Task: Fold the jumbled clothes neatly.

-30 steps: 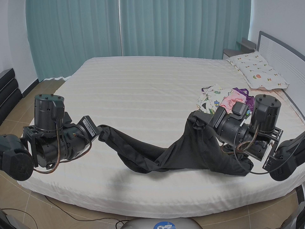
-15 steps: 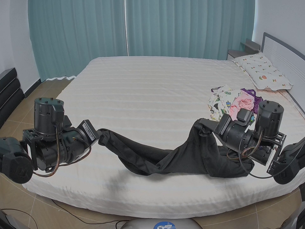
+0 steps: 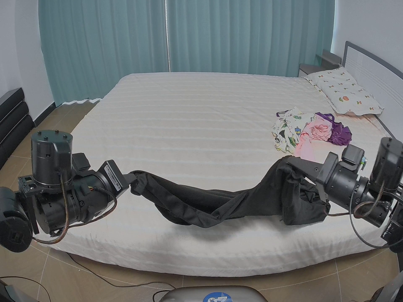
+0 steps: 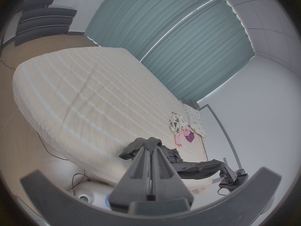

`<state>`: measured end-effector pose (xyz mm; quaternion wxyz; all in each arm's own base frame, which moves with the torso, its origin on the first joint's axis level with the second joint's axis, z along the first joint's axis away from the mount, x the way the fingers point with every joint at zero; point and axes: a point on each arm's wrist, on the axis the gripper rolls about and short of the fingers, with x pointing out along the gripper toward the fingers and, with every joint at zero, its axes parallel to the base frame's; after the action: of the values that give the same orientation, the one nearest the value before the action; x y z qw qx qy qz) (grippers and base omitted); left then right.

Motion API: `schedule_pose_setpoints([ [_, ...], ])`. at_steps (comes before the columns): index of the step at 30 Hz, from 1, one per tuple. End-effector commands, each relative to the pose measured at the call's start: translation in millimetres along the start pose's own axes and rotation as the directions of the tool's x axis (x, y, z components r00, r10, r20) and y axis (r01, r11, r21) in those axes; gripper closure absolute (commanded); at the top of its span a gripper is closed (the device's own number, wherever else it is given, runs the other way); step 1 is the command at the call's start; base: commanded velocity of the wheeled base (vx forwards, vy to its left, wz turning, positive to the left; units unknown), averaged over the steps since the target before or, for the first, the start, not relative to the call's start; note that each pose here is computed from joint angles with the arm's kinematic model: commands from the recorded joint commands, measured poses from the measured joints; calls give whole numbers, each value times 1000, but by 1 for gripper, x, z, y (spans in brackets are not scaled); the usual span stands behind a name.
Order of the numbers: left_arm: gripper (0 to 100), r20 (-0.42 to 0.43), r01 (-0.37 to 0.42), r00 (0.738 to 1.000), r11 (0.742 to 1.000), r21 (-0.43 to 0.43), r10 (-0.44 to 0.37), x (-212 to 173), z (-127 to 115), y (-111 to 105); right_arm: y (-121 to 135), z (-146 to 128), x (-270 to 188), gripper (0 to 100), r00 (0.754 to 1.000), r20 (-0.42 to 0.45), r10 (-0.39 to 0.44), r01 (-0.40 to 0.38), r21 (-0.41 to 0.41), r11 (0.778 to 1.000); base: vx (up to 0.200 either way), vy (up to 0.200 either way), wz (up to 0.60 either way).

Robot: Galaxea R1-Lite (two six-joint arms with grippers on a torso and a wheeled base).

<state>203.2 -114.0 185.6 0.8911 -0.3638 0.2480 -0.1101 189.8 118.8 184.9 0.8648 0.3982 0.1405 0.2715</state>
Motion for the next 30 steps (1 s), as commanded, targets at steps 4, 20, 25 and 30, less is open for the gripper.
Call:
schedule_pose_setpoints([
  [4, 100, 154, 212, 966, 977, -3, -209, -52, 34, -36, 53, 42, -69, 100, 945, 160, 286, -280, -63, 958, 0, 0, 0],
  [20, 100, 180, 134, 975, 991, -20, -129, -29, 68, -59, 83, 139, -25, 100, 919, 273, 286, -277, -70, 958, 0, 0, 0],
  [25, 100, 113, 20, 993, 999, -49, -14, 17, 59, -41, 38, 144, 35, 100, 960, 233, 156, -155, -22, 988, 0, 0, 0],
  [30, 100, 54, -45, 997, 995, -90, 50, 58, 50, -29, -4, 134, 82, 100, 983, 177, 57, -51, -33, 998, 80, 0, 0],
])
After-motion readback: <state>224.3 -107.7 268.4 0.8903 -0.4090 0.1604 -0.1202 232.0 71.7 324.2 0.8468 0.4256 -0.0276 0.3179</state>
